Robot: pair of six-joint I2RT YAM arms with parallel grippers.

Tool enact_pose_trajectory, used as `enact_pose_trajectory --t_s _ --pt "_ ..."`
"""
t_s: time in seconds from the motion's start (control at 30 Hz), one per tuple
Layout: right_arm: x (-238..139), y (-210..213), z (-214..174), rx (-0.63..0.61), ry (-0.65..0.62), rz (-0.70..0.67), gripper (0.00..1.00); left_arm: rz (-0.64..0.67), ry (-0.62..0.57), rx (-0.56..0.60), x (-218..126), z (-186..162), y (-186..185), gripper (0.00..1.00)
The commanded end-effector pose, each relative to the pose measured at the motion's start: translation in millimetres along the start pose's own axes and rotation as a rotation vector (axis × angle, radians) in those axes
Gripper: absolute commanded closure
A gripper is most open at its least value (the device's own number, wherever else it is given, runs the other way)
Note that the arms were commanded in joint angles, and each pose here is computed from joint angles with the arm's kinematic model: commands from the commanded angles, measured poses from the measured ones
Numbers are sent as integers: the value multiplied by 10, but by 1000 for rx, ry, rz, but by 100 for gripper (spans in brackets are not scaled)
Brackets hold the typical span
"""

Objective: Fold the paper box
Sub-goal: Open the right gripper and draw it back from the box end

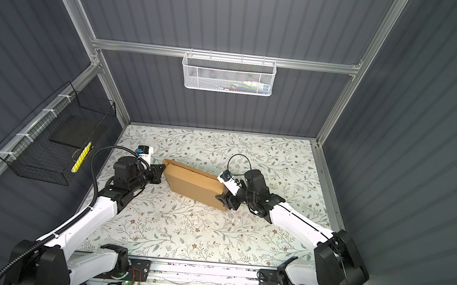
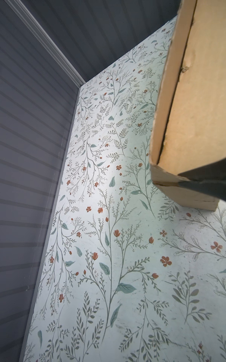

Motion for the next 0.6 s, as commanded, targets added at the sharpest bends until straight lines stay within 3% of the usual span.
enact_pose_trajectory --t_s 0.0,0.57 --pt "-73 3 1 9 -11 -20 36 53 118 -48 5 -343 103 100" --pt "-501 146 -78 -8 -17 -80 37 68 121 -49 39 -299 32 100"
Point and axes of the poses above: each gripper's point midway between its finger pads, its own x axis out along the fingers, its own y axis along the line the jaws close on, z = x × y, the point moved 2 cm from there along -x, back along the fingers, and after that the axes turned 1 degree about x, right-handed, at the moved point
